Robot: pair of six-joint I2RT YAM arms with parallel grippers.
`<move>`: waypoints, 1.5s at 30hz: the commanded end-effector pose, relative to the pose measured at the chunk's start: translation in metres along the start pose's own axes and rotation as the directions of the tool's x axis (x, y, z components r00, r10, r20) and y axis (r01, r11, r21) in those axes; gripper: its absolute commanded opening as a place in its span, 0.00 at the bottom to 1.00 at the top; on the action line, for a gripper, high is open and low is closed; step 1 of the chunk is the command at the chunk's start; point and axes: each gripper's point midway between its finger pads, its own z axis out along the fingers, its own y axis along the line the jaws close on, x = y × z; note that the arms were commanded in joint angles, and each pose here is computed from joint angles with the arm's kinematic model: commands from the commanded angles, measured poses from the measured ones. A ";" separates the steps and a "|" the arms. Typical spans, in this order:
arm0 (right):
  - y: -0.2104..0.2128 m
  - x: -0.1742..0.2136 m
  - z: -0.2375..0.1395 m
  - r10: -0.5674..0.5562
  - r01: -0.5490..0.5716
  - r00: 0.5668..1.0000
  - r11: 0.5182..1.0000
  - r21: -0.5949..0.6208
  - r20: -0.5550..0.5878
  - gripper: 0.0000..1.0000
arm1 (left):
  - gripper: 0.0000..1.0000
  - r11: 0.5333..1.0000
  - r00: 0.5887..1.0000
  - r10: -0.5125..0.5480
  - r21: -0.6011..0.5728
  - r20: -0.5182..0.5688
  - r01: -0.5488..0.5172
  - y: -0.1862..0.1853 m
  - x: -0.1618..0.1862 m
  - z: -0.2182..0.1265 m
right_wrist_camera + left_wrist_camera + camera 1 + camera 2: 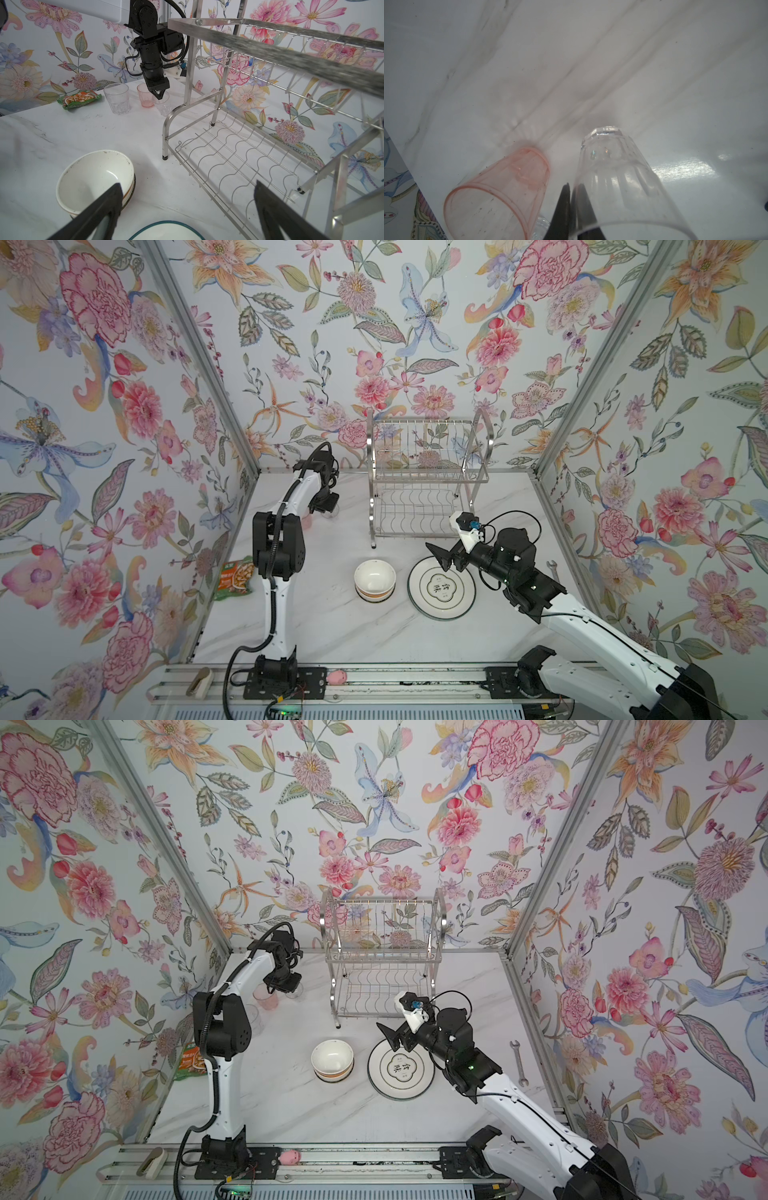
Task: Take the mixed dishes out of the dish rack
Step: 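Lower the clear glass onto the table beside the pink glass and open left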
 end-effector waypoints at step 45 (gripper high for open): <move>-0.034 -0.017 -0.016 0.061 -0.075 0.995 0.978 0.197 0.078 0.99 | 0.83 0.999 0.935 -0.018 0.052 0.354 0.000 0.000 -0.059 -0.140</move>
